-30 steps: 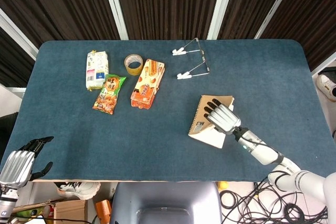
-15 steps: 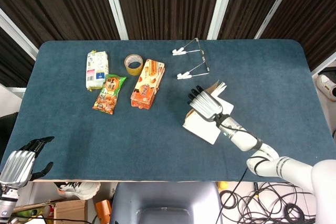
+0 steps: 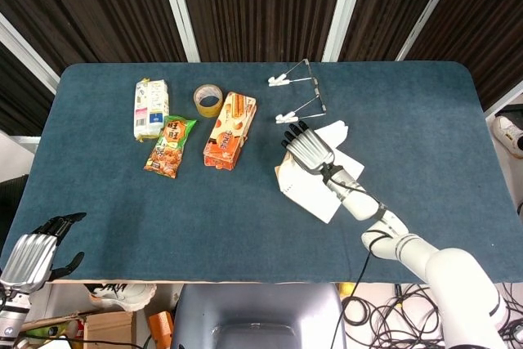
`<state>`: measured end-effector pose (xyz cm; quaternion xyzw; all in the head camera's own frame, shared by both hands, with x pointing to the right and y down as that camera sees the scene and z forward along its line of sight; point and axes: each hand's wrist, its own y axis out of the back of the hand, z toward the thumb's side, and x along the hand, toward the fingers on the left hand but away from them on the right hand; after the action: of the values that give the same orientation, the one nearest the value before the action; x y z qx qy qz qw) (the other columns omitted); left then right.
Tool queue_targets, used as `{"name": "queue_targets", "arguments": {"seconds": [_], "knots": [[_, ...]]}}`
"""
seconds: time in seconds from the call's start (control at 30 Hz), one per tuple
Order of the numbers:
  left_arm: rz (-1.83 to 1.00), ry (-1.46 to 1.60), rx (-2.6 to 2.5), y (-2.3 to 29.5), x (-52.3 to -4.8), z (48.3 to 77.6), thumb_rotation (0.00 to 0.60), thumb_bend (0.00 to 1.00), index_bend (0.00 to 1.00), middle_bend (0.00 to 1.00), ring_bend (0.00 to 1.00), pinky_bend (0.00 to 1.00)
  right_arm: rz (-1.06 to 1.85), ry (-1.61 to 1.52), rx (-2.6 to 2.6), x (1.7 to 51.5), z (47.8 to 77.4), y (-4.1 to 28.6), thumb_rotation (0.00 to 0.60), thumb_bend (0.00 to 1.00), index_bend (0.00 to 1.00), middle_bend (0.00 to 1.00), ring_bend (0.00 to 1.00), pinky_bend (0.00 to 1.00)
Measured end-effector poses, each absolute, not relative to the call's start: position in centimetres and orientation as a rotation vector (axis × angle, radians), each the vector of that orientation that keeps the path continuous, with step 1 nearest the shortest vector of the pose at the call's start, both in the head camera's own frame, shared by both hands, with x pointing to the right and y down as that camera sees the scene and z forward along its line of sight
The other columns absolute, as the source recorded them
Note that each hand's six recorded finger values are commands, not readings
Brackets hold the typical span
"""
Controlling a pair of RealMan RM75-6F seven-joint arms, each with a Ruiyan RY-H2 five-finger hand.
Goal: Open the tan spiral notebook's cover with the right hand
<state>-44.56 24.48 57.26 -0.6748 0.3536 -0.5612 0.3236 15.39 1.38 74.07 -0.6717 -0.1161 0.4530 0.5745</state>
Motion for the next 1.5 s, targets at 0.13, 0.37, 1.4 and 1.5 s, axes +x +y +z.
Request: {"name": "queue_targets", "arguments": {"seconds": [0.13, 0.37, 1.4, 1.5], "knots": [[-1.469, 0.931, -1.77, 24.5, -44.5, 57.2, 0.6, 0.32, 0.22, 0.28, 0.25, 0.47, 1.037, -0.313, -1.6, 14.3, 74.5, 1.1, 0.6, 0.36, 0.09, 0.05, 0.0, 0.05], [-1.47, 0.924, -1.776, 24.5, -44.5, 57.3, 0.6, 0.32, 0.21, 0.28, 0.25, 0.47, 1.009, -0.345, -1.594, 12.7, 75.2, 1.2, 0.6, 0.23, 0.0, 0.0, 0.0, 0.0], [-1.464, 0.914, -1.745, 24.4, -44.2, 57.4, 0.6, 0.32, 0.22, 0.28, 0.25, 0.47, 0.898, -0.712, -1.698, 22.7, 66.3, 13.4, 0.6, 0.21, 0.0, 0.0, 0.0, 0.0], [-1.458, 0.908, -1.73, 24.4, -44.0, 57.4, 0.6, 0.32, 0.21, 0.28, 0.25, 0.47, 1.104, -0.736, -1.669, 28.0, 63.9, 16.8, 0.6, 0.21, 0.0, 0.0, 0.0, 0.01]]}}
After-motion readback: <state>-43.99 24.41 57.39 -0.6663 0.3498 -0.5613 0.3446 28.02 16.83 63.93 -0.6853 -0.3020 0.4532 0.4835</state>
